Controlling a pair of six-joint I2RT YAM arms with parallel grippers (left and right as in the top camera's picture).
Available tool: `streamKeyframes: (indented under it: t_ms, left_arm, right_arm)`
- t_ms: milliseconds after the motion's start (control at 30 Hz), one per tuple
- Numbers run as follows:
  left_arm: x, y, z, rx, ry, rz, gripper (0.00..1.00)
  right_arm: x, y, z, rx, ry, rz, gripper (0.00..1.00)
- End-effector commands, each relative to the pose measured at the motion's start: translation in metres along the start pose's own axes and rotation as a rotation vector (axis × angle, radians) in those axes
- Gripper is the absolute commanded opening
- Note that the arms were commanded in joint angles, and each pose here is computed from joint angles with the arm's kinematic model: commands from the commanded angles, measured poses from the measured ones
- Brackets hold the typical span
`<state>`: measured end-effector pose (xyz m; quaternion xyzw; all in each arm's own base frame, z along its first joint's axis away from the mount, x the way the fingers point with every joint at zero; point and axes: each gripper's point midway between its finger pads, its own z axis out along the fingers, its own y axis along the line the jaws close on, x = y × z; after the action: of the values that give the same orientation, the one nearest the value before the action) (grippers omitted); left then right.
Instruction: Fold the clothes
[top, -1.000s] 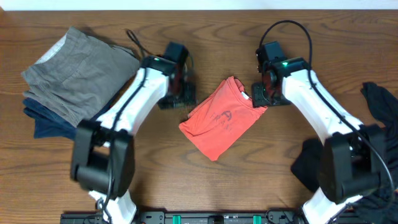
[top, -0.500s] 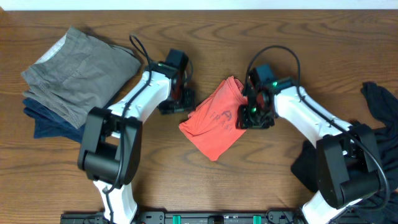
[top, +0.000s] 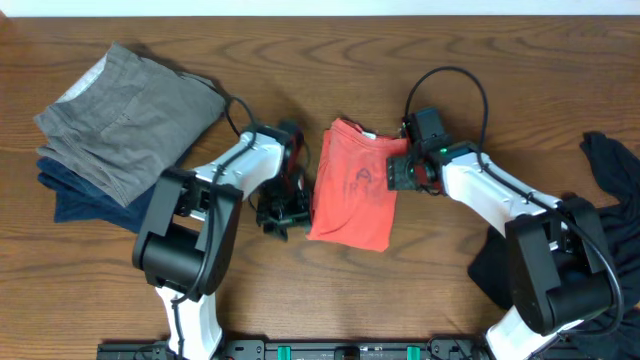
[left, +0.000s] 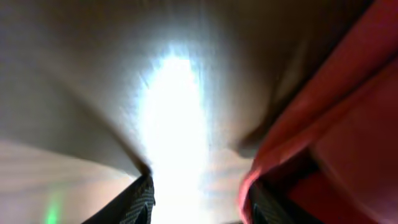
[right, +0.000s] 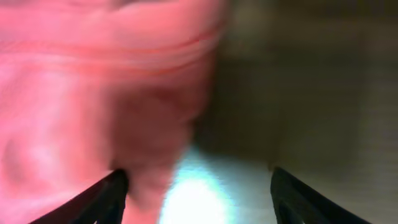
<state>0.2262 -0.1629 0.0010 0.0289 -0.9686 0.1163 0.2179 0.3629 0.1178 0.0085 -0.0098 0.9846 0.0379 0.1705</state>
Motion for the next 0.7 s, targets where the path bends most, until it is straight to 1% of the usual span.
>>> streamKeyframes:
  t_ms: [0,100,133,200,267,333,367,433,533,600,667]
  left_arm:
    - [0.016,-0.001,0.006,-0.012,0.056,0.003,0.5]
    - [0.011,-0.004,-0.006,0.009,0.005,0.012,0.5]
    - [0.005,-0.003,-0.014,0.01,-0.034,0.008,0.51]
    - [-0.013,-0.001,-0.033,0.015,-0.136,0.013,0.55]
    - [-0.034,-0.003,-0.056,0.043,-0.262,0.027,0.64]
    - [-0.057,-0.009,-0.079,0.092,-0.396,0.066,0.83]
    - [-0.067,-0.011,-0.09,0.116,-0.455,0.076,0.89]
    - [-0.085,-0.023,-0.108,0.193,-0.548,0.108,0.96]
    - [-0.1,-0.044,-0.126,0.32,-0.617,0.193,0.99]
    - [-0.107,-0.053,-0.129,0.366,-0.639,0.224,1.0]
    - [-0.112,-0.062,-0.129,0.408,-0.642,0.251,0.98]
  right_arm:
    - [-0.017,-0.04,-0.004,0.141,-0.057,0.022,0.75]
    - [-0.007,-0.048,-0.004,0.137,-0.008,0.043,0.77]
    - [-0.002,-0.05,-0.005,0.141,0.016,0.046,0.78]
    - [0.009,-0.054,-0.005,0.153,0.062,0.046,0.8]
    - [0.019,-0.056,-0.007,0.163,0.102,0.042,0.82]
    - [0.029,-0.058,-0.008,0.172,0.141,0.039,0.83]
    - [0.032,-0.059,-0.009,0.176,0.156,0.038,0.84]
    - [0.039,-0.059,-0.01,0.178,0.183,0.037,0.84]
    - [0.045,-0.055,-0.009,0.148,0.207,0.04,0.85]
    - [0.047,-0.053,-0.009,0.136,0.214,0.042,0.85]
    - [0.049,-0.051,-0.008,0.126,0.22,0.043,0.85]
